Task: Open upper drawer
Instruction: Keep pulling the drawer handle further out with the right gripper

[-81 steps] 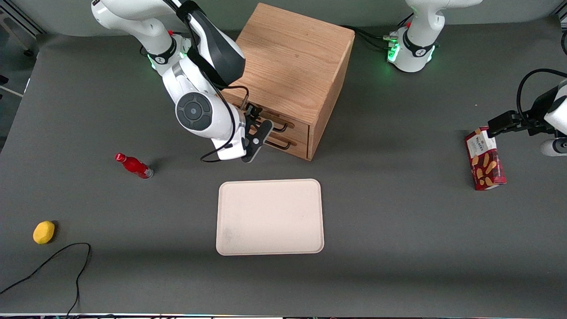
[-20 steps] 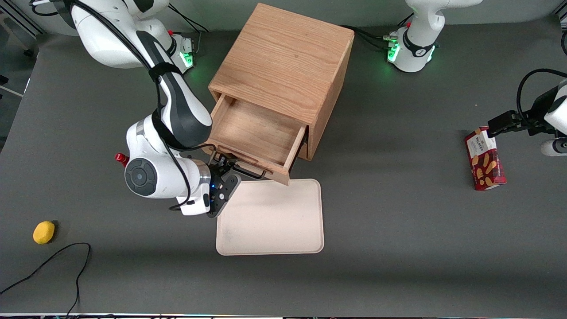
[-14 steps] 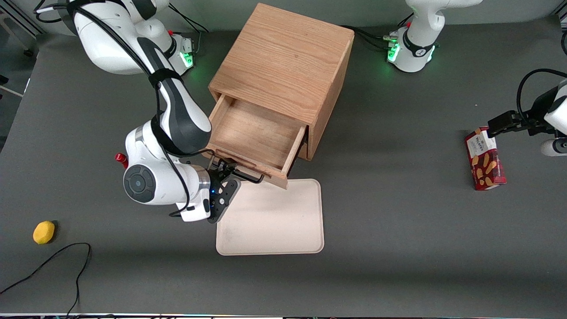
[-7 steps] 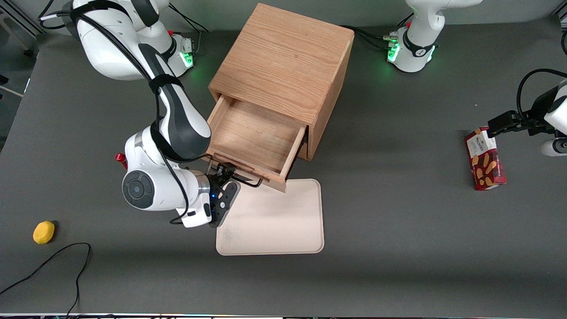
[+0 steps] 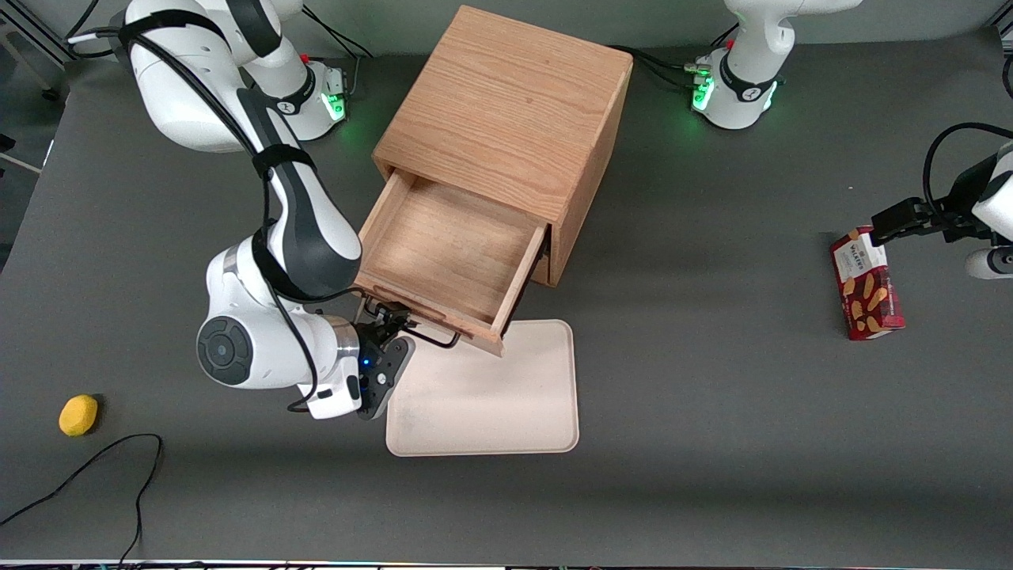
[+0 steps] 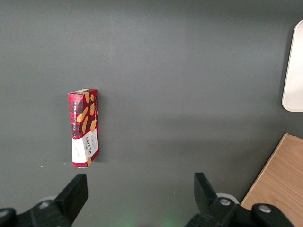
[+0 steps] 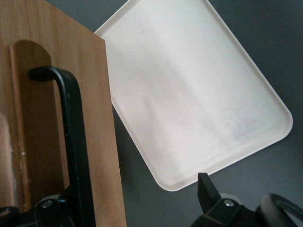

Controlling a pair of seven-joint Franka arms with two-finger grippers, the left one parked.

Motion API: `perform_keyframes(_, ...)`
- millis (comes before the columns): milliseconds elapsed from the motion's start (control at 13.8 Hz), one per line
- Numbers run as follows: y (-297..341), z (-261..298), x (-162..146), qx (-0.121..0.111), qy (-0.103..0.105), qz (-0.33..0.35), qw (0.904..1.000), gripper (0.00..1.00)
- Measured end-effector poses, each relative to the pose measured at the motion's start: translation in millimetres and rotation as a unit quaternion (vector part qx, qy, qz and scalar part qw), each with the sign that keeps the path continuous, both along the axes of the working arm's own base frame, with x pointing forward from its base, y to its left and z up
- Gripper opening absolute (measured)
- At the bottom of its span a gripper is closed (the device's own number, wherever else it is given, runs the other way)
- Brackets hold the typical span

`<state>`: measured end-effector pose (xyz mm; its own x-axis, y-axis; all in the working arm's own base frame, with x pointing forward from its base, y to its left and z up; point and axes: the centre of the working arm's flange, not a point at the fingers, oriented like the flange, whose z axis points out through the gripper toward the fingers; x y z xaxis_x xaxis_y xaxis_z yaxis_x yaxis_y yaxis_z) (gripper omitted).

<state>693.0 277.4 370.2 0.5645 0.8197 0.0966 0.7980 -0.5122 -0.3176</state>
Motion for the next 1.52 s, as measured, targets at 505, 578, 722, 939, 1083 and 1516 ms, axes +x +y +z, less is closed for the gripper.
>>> perform_keyframes(505,-19.2,1.8,8.9,0.003,-0.005,-0.007,1.0,1.0)
perform_keyframes(578,-21.3,1.8,9.8,0.003,-0.005,-0.008,0.9999,1.0)
perform_keyframes(722,-25.8,1.0,11.7,0.003,-0.005,-0.012,0.9999,1.0)
perform_keyframes(939,-29.4,-0.2,14.9,0.003,-0.006,-0.014,0.9999,1.0)
perform_keyframes(1083,-29.4,-1.2,15.9,0.003,-0.006,-0.015,0.9999,1.0)
perform_keyframes(1516,-28.6,-2.1,17.3,0.014,-0.003,-0.02,0.9997,1.0)
